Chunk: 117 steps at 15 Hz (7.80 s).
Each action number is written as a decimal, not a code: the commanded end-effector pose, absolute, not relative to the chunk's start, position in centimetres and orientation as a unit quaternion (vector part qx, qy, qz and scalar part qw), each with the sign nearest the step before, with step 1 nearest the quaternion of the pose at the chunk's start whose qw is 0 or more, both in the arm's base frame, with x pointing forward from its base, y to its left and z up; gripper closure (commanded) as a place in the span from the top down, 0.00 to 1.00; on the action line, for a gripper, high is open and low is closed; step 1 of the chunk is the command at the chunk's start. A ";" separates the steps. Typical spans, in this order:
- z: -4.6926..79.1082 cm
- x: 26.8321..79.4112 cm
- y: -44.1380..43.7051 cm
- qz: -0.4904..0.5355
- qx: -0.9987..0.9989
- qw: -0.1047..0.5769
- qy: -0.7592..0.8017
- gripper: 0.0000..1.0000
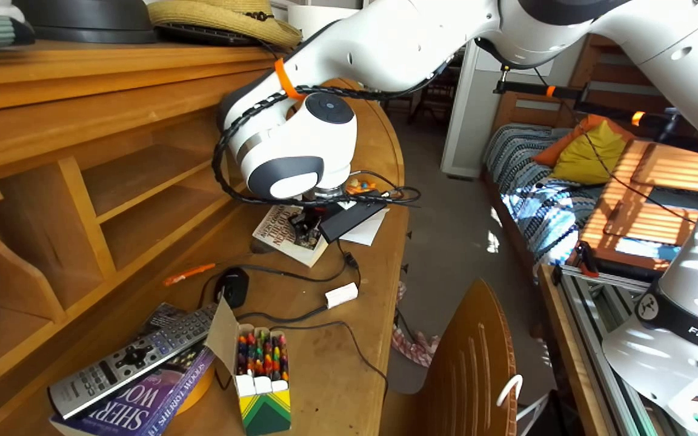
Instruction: Put the cable on the top
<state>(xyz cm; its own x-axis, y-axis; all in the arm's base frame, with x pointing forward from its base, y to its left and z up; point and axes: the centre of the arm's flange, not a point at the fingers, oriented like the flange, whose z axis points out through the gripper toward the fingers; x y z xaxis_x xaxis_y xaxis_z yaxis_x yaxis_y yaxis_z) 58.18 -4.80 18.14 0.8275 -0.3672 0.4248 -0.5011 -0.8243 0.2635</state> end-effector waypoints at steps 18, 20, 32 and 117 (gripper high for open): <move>19.5 51.0 -3.5 0.205 0.943 0.102 0.243 1.00; 19.1 50.1 -3.4 0.182 0.941 0.073 0.277 1.00; 17.5 45.9 -4.2 0.164 0.942 0.040 0.290 1.00; 25.9 38.6 -12.2 0.458 0.882 -0.018 0.114 0.02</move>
